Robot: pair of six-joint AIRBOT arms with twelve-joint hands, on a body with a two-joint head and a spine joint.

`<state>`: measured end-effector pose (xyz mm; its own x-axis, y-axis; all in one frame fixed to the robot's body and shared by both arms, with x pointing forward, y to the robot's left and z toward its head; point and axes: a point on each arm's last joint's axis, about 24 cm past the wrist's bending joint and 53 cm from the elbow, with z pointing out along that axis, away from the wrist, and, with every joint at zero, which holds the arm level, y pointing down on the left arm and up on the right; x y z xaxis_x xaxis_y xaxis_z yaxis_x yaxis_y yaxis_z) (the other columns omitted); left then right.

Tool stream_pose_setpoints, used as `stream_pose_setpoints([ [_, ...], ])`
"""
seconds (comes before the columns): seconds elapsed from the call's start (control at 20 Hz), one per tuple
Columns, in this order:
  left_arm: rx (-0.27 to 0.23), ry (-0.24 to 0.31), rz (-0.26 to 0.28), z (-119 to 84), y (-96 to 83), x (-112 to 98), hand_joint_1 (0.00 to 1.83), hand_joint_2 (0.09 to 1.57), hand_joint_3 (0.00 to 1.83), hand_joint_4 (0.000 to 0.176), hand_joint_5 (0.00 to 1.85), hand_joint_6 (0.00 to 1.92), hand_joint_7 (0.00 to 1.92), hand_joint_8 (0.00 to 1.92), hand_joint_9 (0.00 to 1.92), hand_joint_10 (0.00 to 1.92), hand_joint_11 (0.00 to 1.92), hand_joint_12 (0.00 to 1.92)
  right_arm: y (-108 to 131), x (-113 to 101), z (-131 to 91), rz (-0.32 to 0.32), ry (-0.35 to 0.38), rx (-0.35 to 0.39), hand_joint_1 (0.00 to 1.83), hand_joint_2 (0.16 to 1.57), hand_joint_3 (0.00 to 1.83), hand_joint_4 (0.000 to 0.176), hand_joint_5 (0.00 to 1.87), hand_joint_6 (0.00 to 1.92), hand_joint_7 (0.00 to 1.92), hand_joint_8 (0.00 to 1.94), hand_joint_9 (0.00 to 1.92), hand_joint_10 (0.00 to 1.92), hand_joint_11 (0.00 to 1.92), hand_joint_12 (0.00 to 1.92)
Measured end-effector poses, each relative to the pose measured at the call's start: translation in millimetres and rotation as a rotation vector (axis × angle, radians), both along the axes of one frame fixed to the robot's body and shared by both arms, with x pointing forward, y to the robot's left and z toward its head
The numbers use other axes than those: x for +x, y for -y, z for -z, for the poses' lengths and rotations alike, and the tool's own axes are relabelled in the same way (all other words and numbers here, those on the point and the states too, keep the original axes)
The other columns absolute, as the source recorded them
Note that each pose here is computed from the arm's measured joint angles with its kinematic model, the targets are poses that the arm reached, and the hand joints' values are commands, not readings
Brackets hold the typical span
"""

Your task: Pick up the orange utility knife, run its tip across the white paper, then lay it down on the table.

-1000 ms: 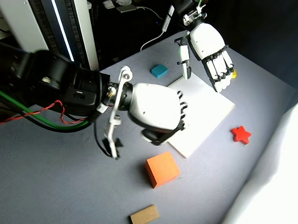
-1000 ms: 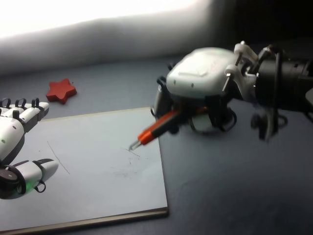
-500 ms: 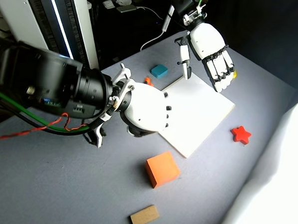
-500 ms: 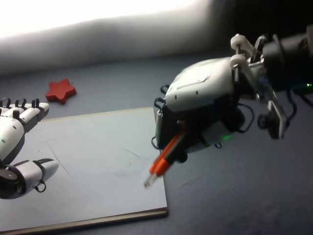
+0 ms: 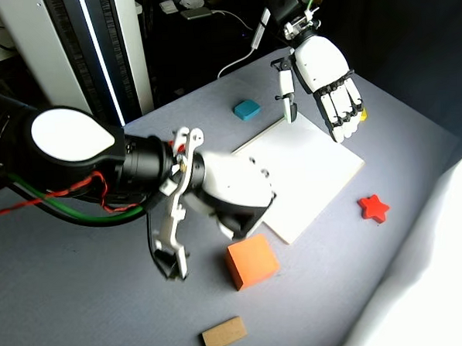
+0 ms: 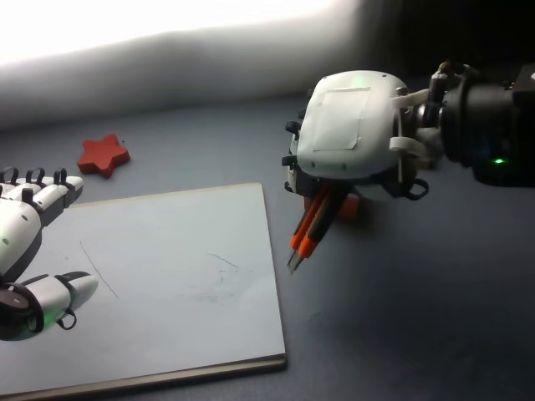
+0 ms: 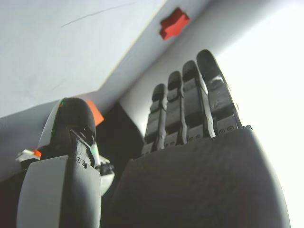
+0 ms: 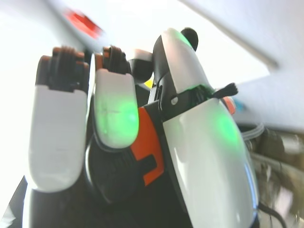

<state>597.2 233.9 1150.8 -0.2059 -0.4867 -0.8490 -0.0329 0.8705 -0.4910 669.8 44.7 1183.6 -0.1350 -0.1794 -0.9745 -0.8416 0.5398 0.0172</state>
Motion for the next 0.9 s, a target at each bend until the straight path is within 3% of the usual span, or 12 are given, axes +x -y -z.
stream_pose_setpoints([
  [0.1,-0.001,-0.001,-0.001,0.2,-0.3,0.0,0.44,1.3,0.0,0.014,0.1,0.0,0.17,0.0,0.18,0.0,0.0,0.66,-13.3,1.7,-4.7,-0.024,0.078,-0.013,1.53,1.35,0.0,0.176,1.4,1.92,1.64,1.94,1.74,1.92,1.82,1.92],
  [0.2,-0.001,-0.001,-0.001,0.2,-0.2,0.0,0.42,1.3,0.0,0.016,0.09,0.0,0.17,0.0,0.18,0.0,0.0,0.66,-22.3,4.1,-16.4,-0.068,0.208,-0.024,1.54,1.36,0.0,0.176,1.4,1.92,1.64,1.94,1.74,1.92,1.83,1.92],
  [0.3,-0.001,-0.003,-0.004,0.7,-1.1,-0.1,0.41,1.31,0.0,0.016,0.09,0.0,0.16,0.0,0.18,0.0,0.0,0.66,-23.1,6.0,-22.6,-0.066,0.261,-0.022,1.53,1.36,0.0,0.176,1.39,1.92,1.64,1.94,1.74,1.92,1.83,1.92],
  [0.4,0.0,-0.002,-0.002,0.5,-0.6,-0.1,0.44,1.3,0.0,0.018,0.1,0.01,0.18,0.01,0.2,0.01,0.0,0.69,-26.1,2.7,-16.8,-0.076,0.398,-0.043,1.53,1.37,0.0,0.176,1.42,1.92,1.64,1.94,1.74,1.92,1.82,1.92],
  [0.55,0.002,-0.002,-0.001,0.8,-0.6,-0.3,0.42,1.31,0.0,0.013,0.11,0.01,0.19,0.0,0.19,0.0,0.0,0.69,-39.5,-6.2,-5.9,-0.094,0.522,-0.032,1.52,1.37,0.0,0.176,1.4,1.92,1.64,1.94,1.75,1.92,1.83,1.92],
  [0.75,0.001,-0.002,-0.002,0.9,-0.7,-0.3,0.41,1.31,0.0,0.013,0.12,0.0,0.18,0.0,0.19,0.0,0.0,0.7,-68.5,-39.7,-54.4,-0.176,0.812,0.166,1.52,1.36,0.0,0.176,1.43,1.92,1.64,1.94,1.74,1.92,1.82,1.92],
  [0.8,0.002,-0.002,-0.002,0.9,-0.7,-0.3,0.41,1.31,0.0,0.013,0.12,0.0,0.18,0.0,0.19,0.0,0.0,0.7,-70.3,-44.4,-60.9,-0.186,0.845,0.193,1.52,1.36,0.0,0.176,1.43,1.92,1.64,1.94,1.74,1.92,1.82,1.92],
  [0.9,0.007,-0.007,-0.003,3.0,-2.0,-1.2,0.43,1.3,0.0,0.012,0.12,0.0,0.17,0.0,0.19,0.0,0.0,0.66,-78.4,-67.7,-63.6,-0.266,0.962,0.233,1.5,1.37,0.0,0.176,1.42,1.92,1.63,1.94,1.73,1.92,1.82,1.92],
])
